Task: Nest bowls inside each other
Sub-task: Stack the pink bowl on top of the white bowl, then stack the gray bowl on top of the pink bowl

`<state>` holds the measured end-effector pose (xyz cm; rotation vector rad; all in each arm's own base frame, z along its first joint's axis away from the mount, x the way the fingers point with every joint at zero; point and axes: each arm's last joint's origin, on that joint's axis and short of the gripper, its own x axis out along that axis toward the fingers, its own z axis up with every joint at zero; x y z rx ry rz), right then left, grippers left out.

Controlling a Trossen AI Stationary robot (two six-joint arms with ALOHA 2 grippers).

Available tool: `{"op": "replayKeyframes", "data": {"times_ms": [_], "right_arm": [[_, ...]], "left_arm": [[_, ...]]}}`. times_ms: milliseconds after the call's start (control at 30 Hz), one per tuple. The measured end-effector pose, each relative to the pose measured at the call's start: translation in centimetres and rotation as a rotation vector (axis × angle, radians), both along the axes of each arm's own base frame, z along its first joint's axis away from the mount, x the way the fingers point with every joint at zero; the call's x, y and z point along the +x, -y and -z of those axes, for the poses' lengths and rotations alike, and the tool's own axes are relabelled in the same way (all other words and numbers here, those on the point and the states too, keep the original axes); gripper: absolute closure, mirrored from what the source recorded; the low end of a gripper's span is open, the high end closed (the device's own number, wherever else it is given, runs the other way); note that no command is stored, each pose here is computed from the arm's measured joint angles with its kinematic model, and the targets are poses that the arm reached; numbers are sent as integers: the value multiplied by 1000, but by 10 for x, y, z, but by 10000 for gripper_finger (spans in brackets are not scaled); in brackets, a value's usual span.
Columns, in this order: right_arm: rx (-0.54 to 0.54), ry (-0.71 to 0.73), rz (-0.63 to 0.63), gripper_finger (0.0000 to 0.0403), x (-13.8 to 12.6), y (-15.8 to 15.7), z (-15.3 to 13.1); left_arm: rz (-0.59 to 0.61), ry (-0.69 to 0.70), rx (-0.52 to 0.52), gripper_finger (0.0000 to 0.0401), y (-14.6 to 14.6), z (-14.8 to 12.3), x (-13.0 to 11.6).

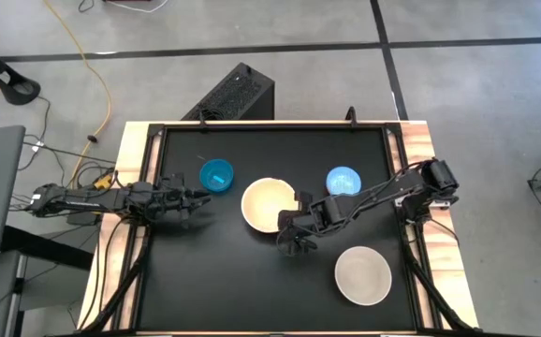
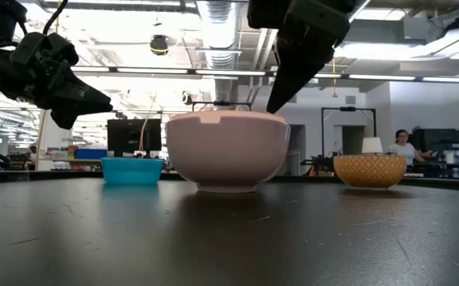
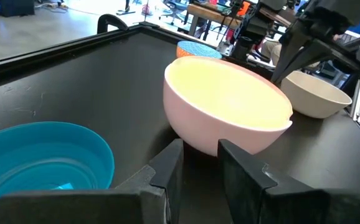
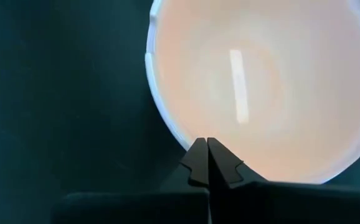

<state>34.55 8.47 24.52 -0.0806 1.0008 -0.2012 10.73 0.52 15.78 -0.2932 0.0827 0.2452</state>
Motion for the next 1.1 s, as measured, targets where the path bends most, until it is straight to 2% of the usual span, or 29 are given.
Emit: {"op": "replayKeyframes", "data": {"times_ms": [233, 433, 533, 700, 833, 900, 1000, 1100], "right_arm": [[-15, -13, -22, 395, -2, 1, -2], [13, -22, 4, 395, -6, 1, -34], [115, -76, 80, 393, -13, -1, -42], [293, -238, 288, 372, -37, -12, -43], [304, -391, 517, 334, -66, -29, -42], [309, -446, 588, 312, -80, -39, -45], [312, -473, 646, 280, -94, -49, -49], [330, -483, 639, 252, -103, -56, -54]], "left_arm": [[0, 0, 0, 313, 0, 0, 0], [0, 0, 0, 313, 0, 0, 0], [0, 0, 0, 313, 0, 0, 0], [0, 0, 0, 313, 0, 0, 0], [1, 0, 0, 313, 0, 0, 0], [1, 0, 0, 313, 0, 0, 0], [3, -3, 10, 313, 0, 0, 0], [3, -3, 10, 313, 0, 0, 0]]}}
